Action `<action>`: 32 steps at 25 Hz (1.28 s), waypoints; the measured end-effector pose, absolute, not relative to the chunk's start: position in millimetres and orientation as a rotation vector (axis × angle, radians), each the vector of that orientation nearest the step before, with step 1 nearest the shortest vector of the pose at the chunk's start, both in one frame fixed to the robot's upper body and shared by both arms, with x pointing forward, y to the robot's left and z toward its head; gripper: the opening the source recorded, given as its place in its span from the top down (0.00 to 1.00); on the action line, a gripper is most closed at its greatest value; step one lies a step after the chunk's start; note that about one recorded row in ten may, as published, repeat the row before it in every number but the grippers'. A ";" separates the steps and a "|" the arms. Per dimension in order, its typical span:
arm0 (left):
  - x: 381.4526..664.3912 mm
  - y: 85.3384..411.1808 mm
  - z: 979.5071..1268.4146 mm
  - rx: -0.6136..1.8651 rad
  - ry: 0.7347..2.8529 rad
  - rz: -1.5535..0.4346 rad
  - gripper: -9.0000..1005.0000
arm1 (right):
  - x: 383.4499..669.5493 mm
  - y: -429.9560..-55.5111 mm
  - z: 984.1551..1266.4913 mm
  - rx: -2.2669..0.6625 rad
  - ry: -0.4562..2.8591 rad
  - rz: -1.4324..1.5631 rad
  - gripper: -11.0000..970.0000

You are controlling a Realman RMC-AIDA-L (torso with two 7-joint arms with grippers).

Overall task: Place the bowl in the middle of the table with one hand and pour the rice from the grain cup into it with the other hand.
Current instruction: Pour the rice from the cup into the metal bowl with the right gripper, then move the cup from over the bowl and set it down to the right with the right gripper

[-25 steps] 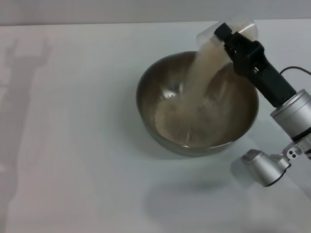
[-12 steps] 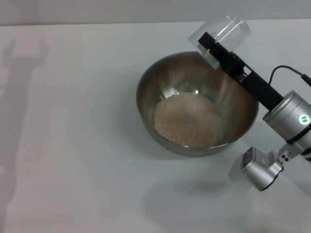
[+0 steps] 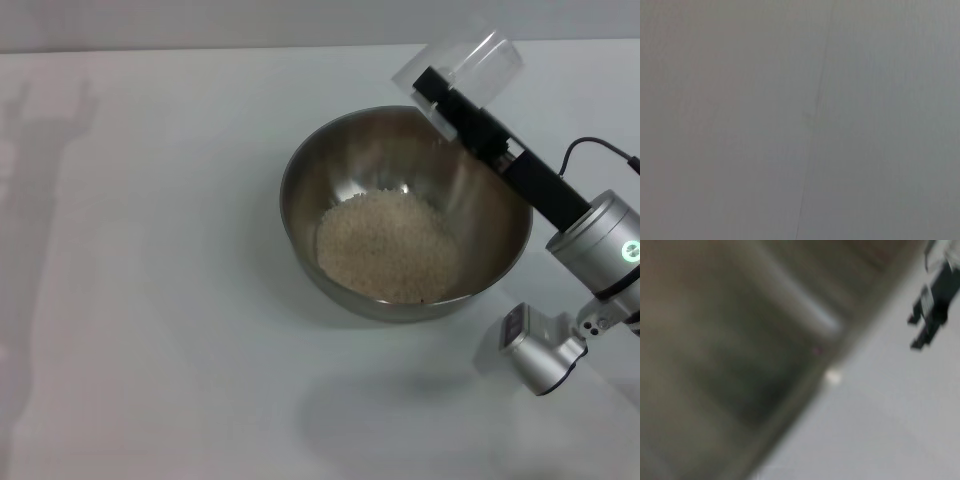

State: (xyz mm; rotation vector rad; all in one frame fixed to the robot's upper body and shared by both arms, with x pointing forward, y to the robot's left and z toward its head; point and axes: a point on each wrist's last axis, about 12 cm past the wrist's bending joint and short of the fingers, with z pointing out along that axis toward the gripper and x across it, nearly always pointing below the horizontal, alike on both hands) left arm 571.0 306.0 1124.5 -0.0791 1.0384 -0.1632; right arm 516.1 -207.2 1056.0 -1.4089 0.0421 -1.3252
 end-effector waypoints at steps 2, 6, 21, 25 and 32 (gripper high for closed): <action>570.4 306.1 1124.1 -0.080 1.038 -0.163 0.16 | 516.8 -206.9 1058.3 -1.364 0.139 -1.275 0.96; 568.9 306.2 1123.6 -0.077 1.035 -0.164 0.16 | 521.0 -204.8 1069.8 -1.148 0.452 -1.117 0.96; 561.6 312.2 1122.6 -0.077 1.015 -0.149 0.16 | 518.1 -255.8 1052.5 -0.012 1.281 -0.116 0.95; 558.1 312.1 1122.2 -0.055 1.006 -0.148 0.16 | 520.3 -263.1 1038.4 0.033 1.382 -0.041 0.94; 554.6 311.7 1122.9 -0.043 0.993 -0.149 0.16 | 524.4 -267.9 1016.6 0.056 1.561 0.008 0.94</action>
